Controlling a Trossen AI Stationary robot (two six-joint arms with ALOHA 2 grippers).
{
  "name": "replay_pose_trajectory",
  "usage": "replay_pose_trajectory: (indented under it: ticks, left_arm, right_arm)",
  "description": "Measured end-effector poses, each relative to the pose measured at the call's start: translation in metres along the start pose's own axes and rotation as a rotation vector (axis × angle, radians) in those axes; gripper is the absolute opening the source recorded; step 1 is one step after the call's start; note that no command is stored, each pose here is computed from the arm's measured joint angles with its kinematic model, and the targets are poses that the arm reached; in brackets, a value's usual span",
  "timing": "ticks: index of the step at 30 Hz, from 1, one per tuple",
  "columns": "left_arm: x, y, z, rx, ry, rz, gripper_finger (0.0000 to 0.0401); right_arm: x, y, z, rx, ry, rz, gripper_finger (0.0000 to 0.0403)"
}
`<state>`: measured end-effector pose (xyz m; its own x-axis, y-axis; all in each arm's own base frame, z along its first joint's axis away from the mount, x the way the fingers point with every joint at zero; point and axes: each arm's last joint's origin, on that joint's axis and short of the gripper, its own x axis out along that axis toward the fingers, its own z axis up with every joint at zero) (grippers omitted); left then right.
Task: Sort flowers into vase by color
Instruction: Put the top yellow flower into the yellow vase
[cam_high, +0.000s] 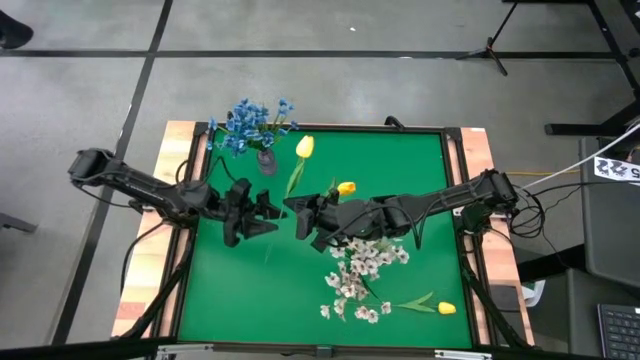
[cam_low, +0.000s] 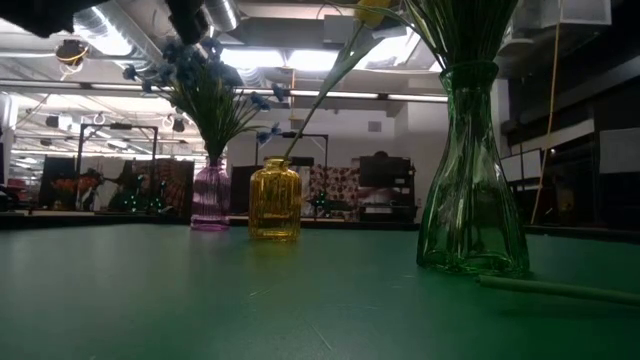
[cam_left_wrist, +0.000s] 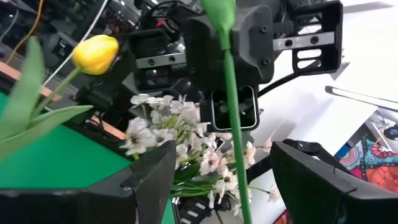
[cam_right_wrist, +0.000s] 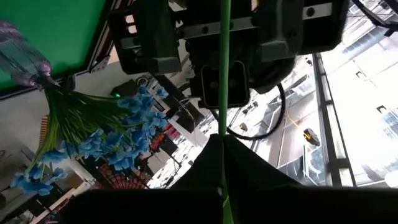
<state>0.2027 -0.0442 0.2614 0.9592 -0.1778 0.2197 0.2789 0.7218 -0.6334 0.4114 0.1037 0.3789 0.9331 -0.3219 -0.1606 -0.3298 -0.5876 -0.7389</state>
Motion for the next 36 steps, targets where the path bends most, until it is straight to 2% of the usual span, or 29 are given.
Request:
replay_pose_trajectory:
  ticks: [7,14,21,31,33,36]
  left_arm:
    - [0.018,-0.007,0.006,0.057,-0.007,-0.012,0.0255]
    - [0.02,-0.009,0.008,0.07,-0.007,-0.013,0.0242]
    - [0.02,-0.006,0.008,0.071,0.003,0.019,0.017]
    - [0.02,-0.004,0.008,0.098,-0.001,0.035,0.0019]
    - [0.02,-0.004,0.008,0.103,-0.001,0.037,0.0008]
    - [0.02,-0.004,0.008,0.106,-0.005,0.043,0.0012]
  right_arm:
    - [0.0,0.0,0.001,0.007,-0.004,0.004,0.0]
    - [0.0,0.004,0.003,0.004,-0.008,0.045,0.0]
    - [-0.001,0.005,0.003,-0.005,-0.008,0.057,0.0]
    - [-0.001,0.004,0.003,-0.005,-0.008,0.055,0.0]
    - [-0.001,0.004,0.003,-0.006,-0.009,0.055,0.0]
    - [-0.001,0.004,0.003,-0.003,-0.009,0.056,0.0]
